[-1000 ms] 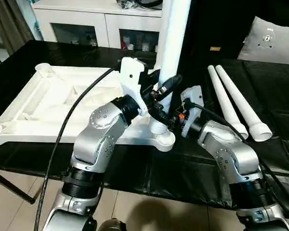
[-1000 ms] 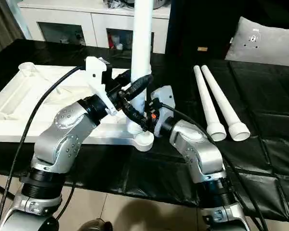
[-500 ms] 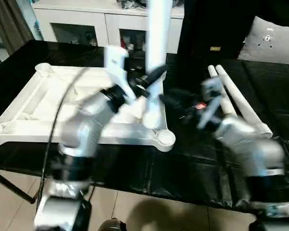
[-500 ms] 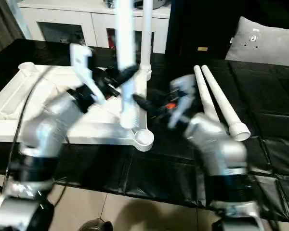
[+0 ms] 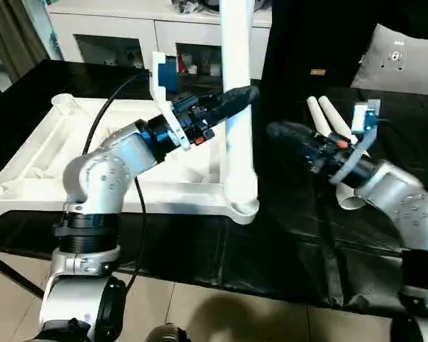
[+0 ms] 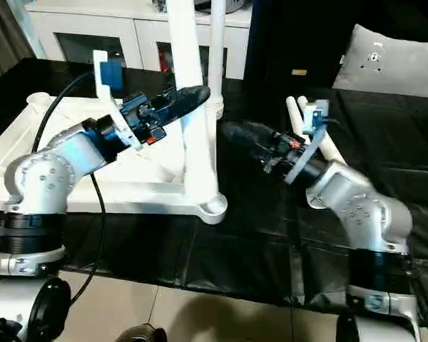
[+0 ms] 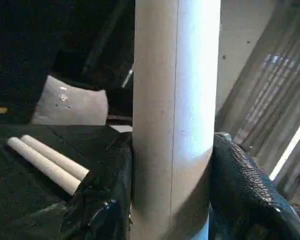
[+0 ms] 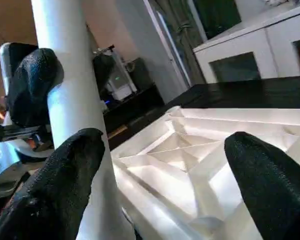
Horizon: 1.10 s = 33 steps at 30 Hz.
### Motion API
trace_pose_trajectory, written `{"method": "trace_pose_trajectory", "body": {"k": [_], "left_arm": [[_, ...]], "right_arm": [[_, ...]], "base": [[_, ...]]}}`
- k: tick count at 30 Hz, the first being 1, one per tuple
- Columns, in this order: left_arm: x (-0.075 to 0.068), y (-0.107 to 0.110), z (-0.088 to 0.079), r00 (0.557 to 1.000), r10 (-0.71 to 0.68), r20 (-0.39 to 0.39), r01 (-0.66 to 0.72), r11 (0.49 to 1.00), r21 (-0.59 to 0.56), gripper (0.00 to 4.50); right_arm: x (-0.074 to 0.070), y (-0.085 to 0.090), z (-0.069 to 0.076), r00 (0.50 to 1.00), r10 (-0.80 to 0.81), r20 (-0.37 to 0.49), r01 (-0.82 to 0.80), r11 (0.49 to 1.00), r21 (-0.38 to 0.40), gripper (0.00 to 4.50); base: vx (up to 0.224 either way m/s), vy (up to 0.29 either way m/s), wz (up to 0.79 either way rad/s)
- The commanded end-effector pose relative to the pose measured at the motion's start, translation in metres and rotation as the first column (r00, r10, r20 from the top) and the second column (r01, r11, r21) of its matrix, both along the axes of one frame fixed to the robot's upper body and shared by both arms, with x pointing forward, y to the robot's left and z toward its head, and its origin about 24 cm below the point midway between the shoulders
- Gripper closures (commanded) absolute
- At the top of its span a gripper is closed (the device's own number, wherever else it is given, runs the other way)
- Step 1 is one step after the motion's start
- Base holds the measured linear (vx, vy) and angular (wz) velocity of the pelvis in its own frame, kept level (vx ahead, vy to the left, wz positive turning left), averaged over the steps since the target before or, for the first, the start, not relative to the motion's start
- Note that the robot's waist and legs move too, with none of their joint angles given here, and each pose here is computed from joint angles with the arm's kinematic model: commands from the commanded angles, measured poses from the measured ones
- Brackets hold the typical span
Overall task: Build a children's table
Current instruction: Pick table leg
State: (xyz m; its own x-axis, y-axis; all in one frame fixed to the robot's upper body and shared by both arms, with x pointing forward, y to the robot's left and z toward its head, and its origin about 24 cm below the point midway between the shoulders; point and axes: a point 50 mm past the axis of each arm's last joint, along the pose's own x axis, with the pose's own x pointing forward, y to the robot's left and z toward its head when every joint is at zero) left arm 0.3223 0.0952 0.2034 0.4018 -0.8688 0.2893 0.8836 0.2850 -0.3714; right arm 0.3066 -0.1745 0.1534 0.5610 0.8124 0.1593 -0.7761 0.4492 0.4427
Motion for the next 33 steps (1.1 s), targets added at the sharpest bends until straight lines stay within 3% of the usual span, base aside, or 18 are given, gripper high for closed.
{"method": "trace_pose_trajectory", "body": {"k": [1,4,7,17,21,33], "left_arm": [[-0.004,-0.002,0.013,0.997,-0.046,0.056,0.045,0.999,0.005,2.68],[-0.006,-0.003,0.012,0.995,-0.067,0.071,0.065,0.997,0.035,2.68],[-0.010,-0.009,0.010,0.983,-0.101,0.156,0.082,0.989,0.127,2.68],[-0.025,-0.022,0.009,0.936,-0.262,0.235,0.223,0.958,0.181,2.68],[-0.032,-0.026,0.008,0.911,-0.331,0.245,0.286,0.937,0.199,2.68],[-0.032,-0.032,0.006,0.902,-0.345,0.260,0.295,0.931,0.215,2.68]], "right_arm": [[-0.005,0.003,0.004,0.998,0.060,0.026,-0.060,0.998,-0.016,0.24],[-0.010,0.007,0.005,0.991,0.126,0.055,-0.121,0.989,-0.083,0.24],[-0.015,0.015,0.001,0.975,0.206,0.087,-0.186,0.963,-0.192,0.24],[-0.022,0.033,-0.008,0.918,0.386,0.094,-0.341,0.887,-0.312,0.16],[-0.023,0.037,-0.011,0.894,0.438,0.095,-0.385,0.859,-0.338,0.52],[-0.027,0.042,-0.014,0.857,0.512,0.065,-0.470,0.826,-0.311,1.60]], "base": [[0.000,0.000,0.00],[0.000,0.000,0.00],[0.000,0.000,0.00],[0.000,0.000,0.00],[0.000,0.000,0.00],[0.000,0.000,0.00]]}}
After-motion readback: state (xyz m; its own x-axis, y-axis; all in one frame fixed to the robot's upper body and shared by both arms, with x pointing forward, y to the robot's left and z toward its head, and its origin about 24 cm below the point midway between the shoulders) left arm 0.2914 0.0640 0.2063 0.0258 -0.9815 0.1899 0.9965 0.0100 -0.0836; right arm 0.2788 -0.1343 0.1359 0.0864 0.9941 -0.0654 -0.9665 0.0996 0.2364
